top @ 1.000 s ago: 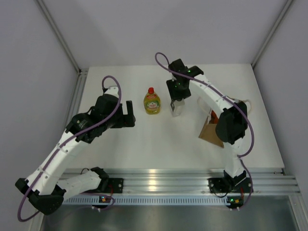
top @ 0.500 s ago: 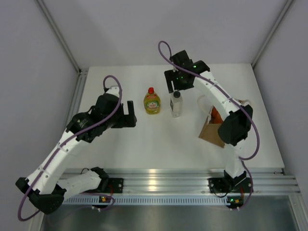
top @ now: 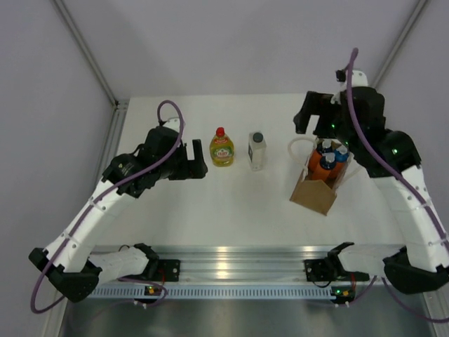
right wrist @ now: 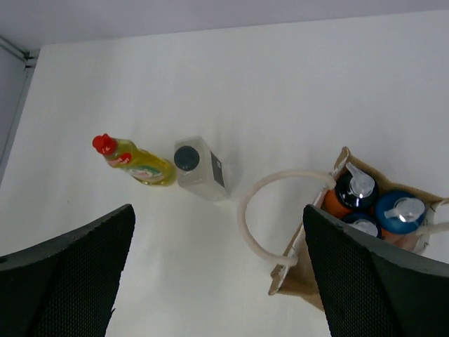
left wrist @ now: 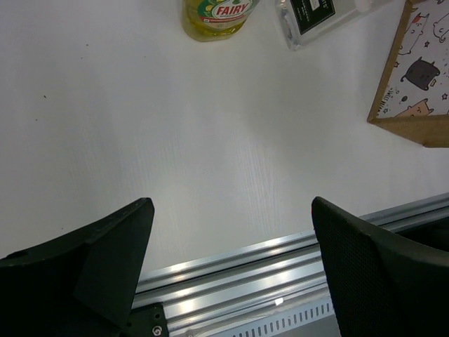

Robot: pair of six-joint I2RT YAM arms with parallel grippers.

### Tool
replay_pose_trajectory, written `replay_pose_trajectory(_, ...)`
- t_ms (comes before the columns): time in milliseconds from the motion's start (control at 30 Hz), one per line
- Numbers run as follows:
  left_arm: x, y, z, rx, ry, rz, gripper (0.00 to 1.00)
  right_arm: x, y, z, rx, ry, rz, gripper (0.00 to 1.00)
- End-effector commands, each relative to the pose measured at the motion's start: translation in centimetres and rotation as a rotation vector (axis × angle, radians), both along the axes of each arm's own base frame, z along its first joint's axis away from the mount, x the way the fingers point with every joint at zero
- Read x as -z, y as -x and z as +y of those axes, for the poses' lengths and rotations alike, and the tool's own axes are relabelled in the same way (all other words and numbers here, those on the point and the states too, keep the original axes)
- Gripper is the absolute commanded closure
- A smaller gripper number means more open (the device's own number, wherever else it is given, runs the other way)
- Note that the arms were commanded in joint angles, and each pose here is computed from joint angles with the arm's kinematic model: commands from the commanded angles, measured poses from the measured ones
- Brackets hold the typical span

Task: Take the personal care products out of the canvas bag

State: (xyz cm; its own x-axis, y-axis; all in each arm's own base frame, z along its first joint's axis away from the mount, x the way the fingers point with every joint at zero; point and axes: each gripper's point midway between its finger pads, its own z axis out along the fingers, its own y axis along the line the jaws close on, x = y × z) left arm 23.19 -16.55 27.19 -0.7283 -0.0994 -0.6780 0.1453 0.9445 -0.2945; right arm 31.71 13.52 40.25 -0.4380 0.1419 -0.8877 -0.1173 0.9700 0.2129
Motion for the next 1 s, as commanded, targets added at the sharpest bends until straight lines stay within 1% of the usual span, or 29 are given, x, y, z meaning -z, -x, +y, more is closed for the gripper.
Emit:
replay_pose_trajectory(0, -2.1, -0.3, -1.1, 0.008, 0.066, -0.028, 0.02, 1.9, 1.4, -2.1, 0.065, -0.043, -0.033, 0.01)
replay_pose_trajectory(33, -2.3, -0.4, -1.2, 0.009, 0.067, -0.029, 0.02, 1.5, 2.4, -3.1, 0.083, -0.045, -0.053, 0.01)
replay_pose_trajectory(67, -2.4, -0.5, -1.2, 0.006, 0.067, -0.033, 0.02, 2.9, 3.3, -4.2, 0.11, -0.006, -0.002, 0.01)
replay_pose_trajectory(100, -2.7, -0.6, -1.2, 0.002, 0.071, -0.04, 0.02, 3.4, 3.7, -5.9, 0.175, 0.031, 0.017, 0.01)
replay_pose_trajectory(133, -2.9, -0.8, -1.1, -0.005, 0.071, -0.045, 0.02, 3.9, 4.3, -6.7, 0.2, 0.057, 0.04, 0.01)
replay_pose_trajectory(167, -3.1, -0.9, -1.1, -0.013, 0.072, -0.05, 0.02, 5.0, 5.3, -7.8, 0.222, 0.113, 0.093, 0.01)
replay_pose_trajectory(200, -3.0, -0.9, -1.0, -0.018, 0.072, -0.049, 0.02, 5.4, 5.7, -8.0, 0.216, 0.132, 0.113, 0.01)
replay_pose_trajectory(267, -3.0, -0.9, -1.0, -0.032, 0.082, -0.043, 0.02, 6.4, 6.5, -8.1, 0.205, 0.143, 0.145, 0.0)
replay_pose_trajectory(333, -2.8, -0.9, -1.2, -0.042, 0.093, -0.031, 0.02, 6.9, 7.3, -8.8, 0.244, 0.123, 0.145, 0.01)
replay_pose_trajectory(367, -2.5, -0.8, -1.5, -0.033, 0.096, -0.015, 0.02, 7.9, 7.4, -9.2, 0.276, 0.126, 0.162, 0.01)
replay_pose_trajectory(400, -2.4, -0.8, -1.7, -0.026, 0.102, -0.008, 0.02, 8.3, 7.4, -9.8, 0.309, 0.132, 0.172, 0.03)
replay_pose_trajectory(467, -2.2, -0.8, -1.9, -0.016, 0.101, 0.001, 0.02, 10.3, 7.2, -9.9, 0.323, 0.15, 0.227, 0.09)
replay_pose_trajectory(500, -2.1, -0.7, -2.1, -0.006, 0.099, 0.007, 0.02, 11.2, 6.9, -10.0, 0.32, 0.166, 0.25, 0.2)
replay_pose_trajectory(600, -2.3, -0.7, -2.1, 0.008, 0.096, 0.0, 0.02, 13.8, 5.2, -10.7, 0.335, 0.238, 0.334, 0.34)
replay_pose_trajectory(667, -2.3, -0.6, -2.0, 0.02, 0.086, -0.009, 0.02, 14.5, 4.0, -11.1, 0.332, 0.237, 0.335, 0.35)
replay_pose_trajectory(800, -1.7, -0.5, -1.2, 0.019, 0.045, -0.023, 0.02, 15.3, 1.7, -11.8, 0.307, 0.185, 0.329, 0.35)
replay_pose_trajectory(833, -1.7, -0.4, -1.0, 0.024, 0.043, -0.028, 0.02, 15.9, 1.1, -11.9, 0.307, 0.179, 0.355, 0.34)
replay_pose_trajectory(867, -1.6, -0.3, -1.0, 0.028, 0.04, -0.026, 0.02, 15.5, 0.7, -12.2, 0.328, 0.157, 0.353, 0.34)
replay_pose_trajectory(900, -1.5, -0.2, -1.0, 0.03, 0.038, -0.023, 0.02, 15.9, 0.1, -12.8, 0.36, 0.146, 0.373, 0.36)
replay_pose_trajectory(967, -1.2, 0.1, -0.9, 0.034, 0.036, -0.019, 0.02, 15.1, -0.6, -13.2, 0.435, 0.074, 0.359, 0.39)
